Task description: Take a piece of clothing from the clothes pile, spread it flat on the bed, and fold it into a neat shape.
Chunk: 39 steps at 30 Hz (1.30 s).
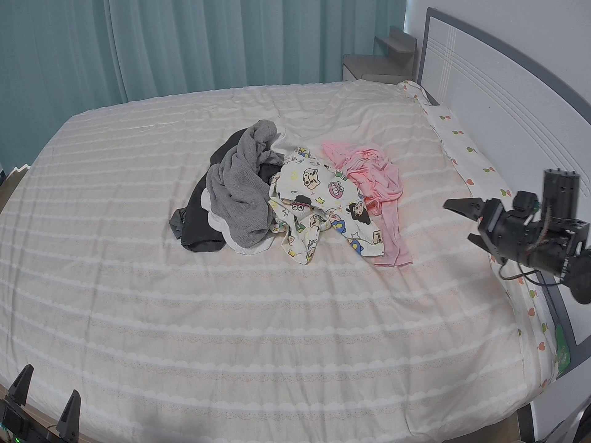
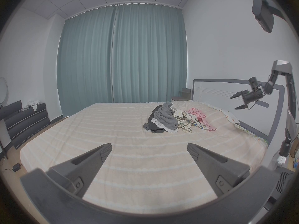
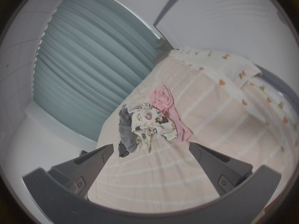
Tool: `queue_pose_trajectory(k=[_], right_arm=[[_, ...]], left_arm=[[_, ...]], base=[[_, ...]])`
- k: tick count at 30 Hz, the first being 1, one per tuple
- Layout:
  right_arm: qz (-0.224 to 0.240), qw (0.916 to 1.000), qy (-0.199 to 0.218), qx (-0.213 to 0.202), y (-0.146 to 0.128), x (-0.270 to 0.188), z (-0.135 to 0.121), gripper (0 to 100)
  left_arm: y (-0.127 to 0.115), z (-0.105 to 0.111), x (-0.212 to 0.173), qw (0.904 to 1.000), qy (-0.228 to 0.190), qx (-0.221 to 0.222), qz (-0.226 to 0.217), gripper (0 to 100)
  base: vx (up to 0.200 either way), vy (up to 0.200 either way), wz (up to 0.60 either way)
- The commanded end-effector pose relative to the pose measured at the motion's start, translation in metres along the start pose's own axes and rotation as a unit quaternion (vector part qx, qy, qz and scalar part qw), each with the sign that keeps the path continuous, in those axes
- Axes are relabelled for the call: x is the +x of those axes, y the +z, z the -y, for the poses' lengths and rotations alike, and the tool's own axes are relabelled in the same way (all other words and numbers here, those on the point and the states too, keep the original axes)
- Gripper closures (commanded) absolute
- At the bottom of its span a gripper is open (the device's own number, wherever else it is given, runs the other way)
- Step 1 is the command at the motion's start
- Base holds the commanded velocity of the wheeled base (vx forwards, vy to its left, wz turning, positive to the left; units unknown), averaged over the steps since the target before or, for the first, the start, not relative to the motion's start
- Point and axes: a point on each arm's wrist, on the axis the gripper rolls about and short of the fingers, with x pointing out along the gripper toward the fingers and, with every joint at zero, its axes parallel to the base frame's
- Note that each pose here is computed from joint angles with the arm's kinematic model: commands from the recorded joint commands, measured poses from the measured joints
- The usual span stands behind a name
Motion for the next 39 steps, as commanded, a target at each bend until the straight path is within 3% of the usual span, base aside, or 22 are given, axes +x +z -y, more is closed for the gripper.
queue_pose_trajectory(k=[1,12,23,29,34,39], right_arm=[[-0.054,0.9939,-0.044,0.086,-0.040,0.133,0.043,0],[-0.041,0.9942,-0.067,0.074,-0.065,0.183,0.048,0],[-0.023,0.9963,-0.060,0.058,-0.070,0.211,0.021,0],[-0.025,0.9971,-0.069,0.020,-0.080,0.229,0.030,0],[0.007,0.9946,-0.099,-0.031,-0.071,0.243,0.048,0],[0.012,0.9942,-0.097,-0.045,-0.070,0.251,0.051,0]], left_arm=[[-0.004,0.000,0.000,1.0000,-0.001,-0.002,0.001,0],[-0.004,0.000,0.000,1.0000,-0.001,0.000,0.002,0],[-0.004,0.000,0.000,1.0000,-0.001,-0.002,0.001,0],[-0.004,0.000,0.000,1.0000,-0.001,-0.002,0.001,0],[-0.004,0.000,0.000,1.0000,-0.001,-0.002,0.001,0],[-0.004,0.000,0.000,1.0000,-0.001,-0.002,0.001,0]], base=[[0.000,0.000,0.00],[0.000,0.000,0.00],[0.000,0.000,0.00],[0.000,0.000,0.00],[0.000,0.000,0.00],[0.000,0.000,0.00]])
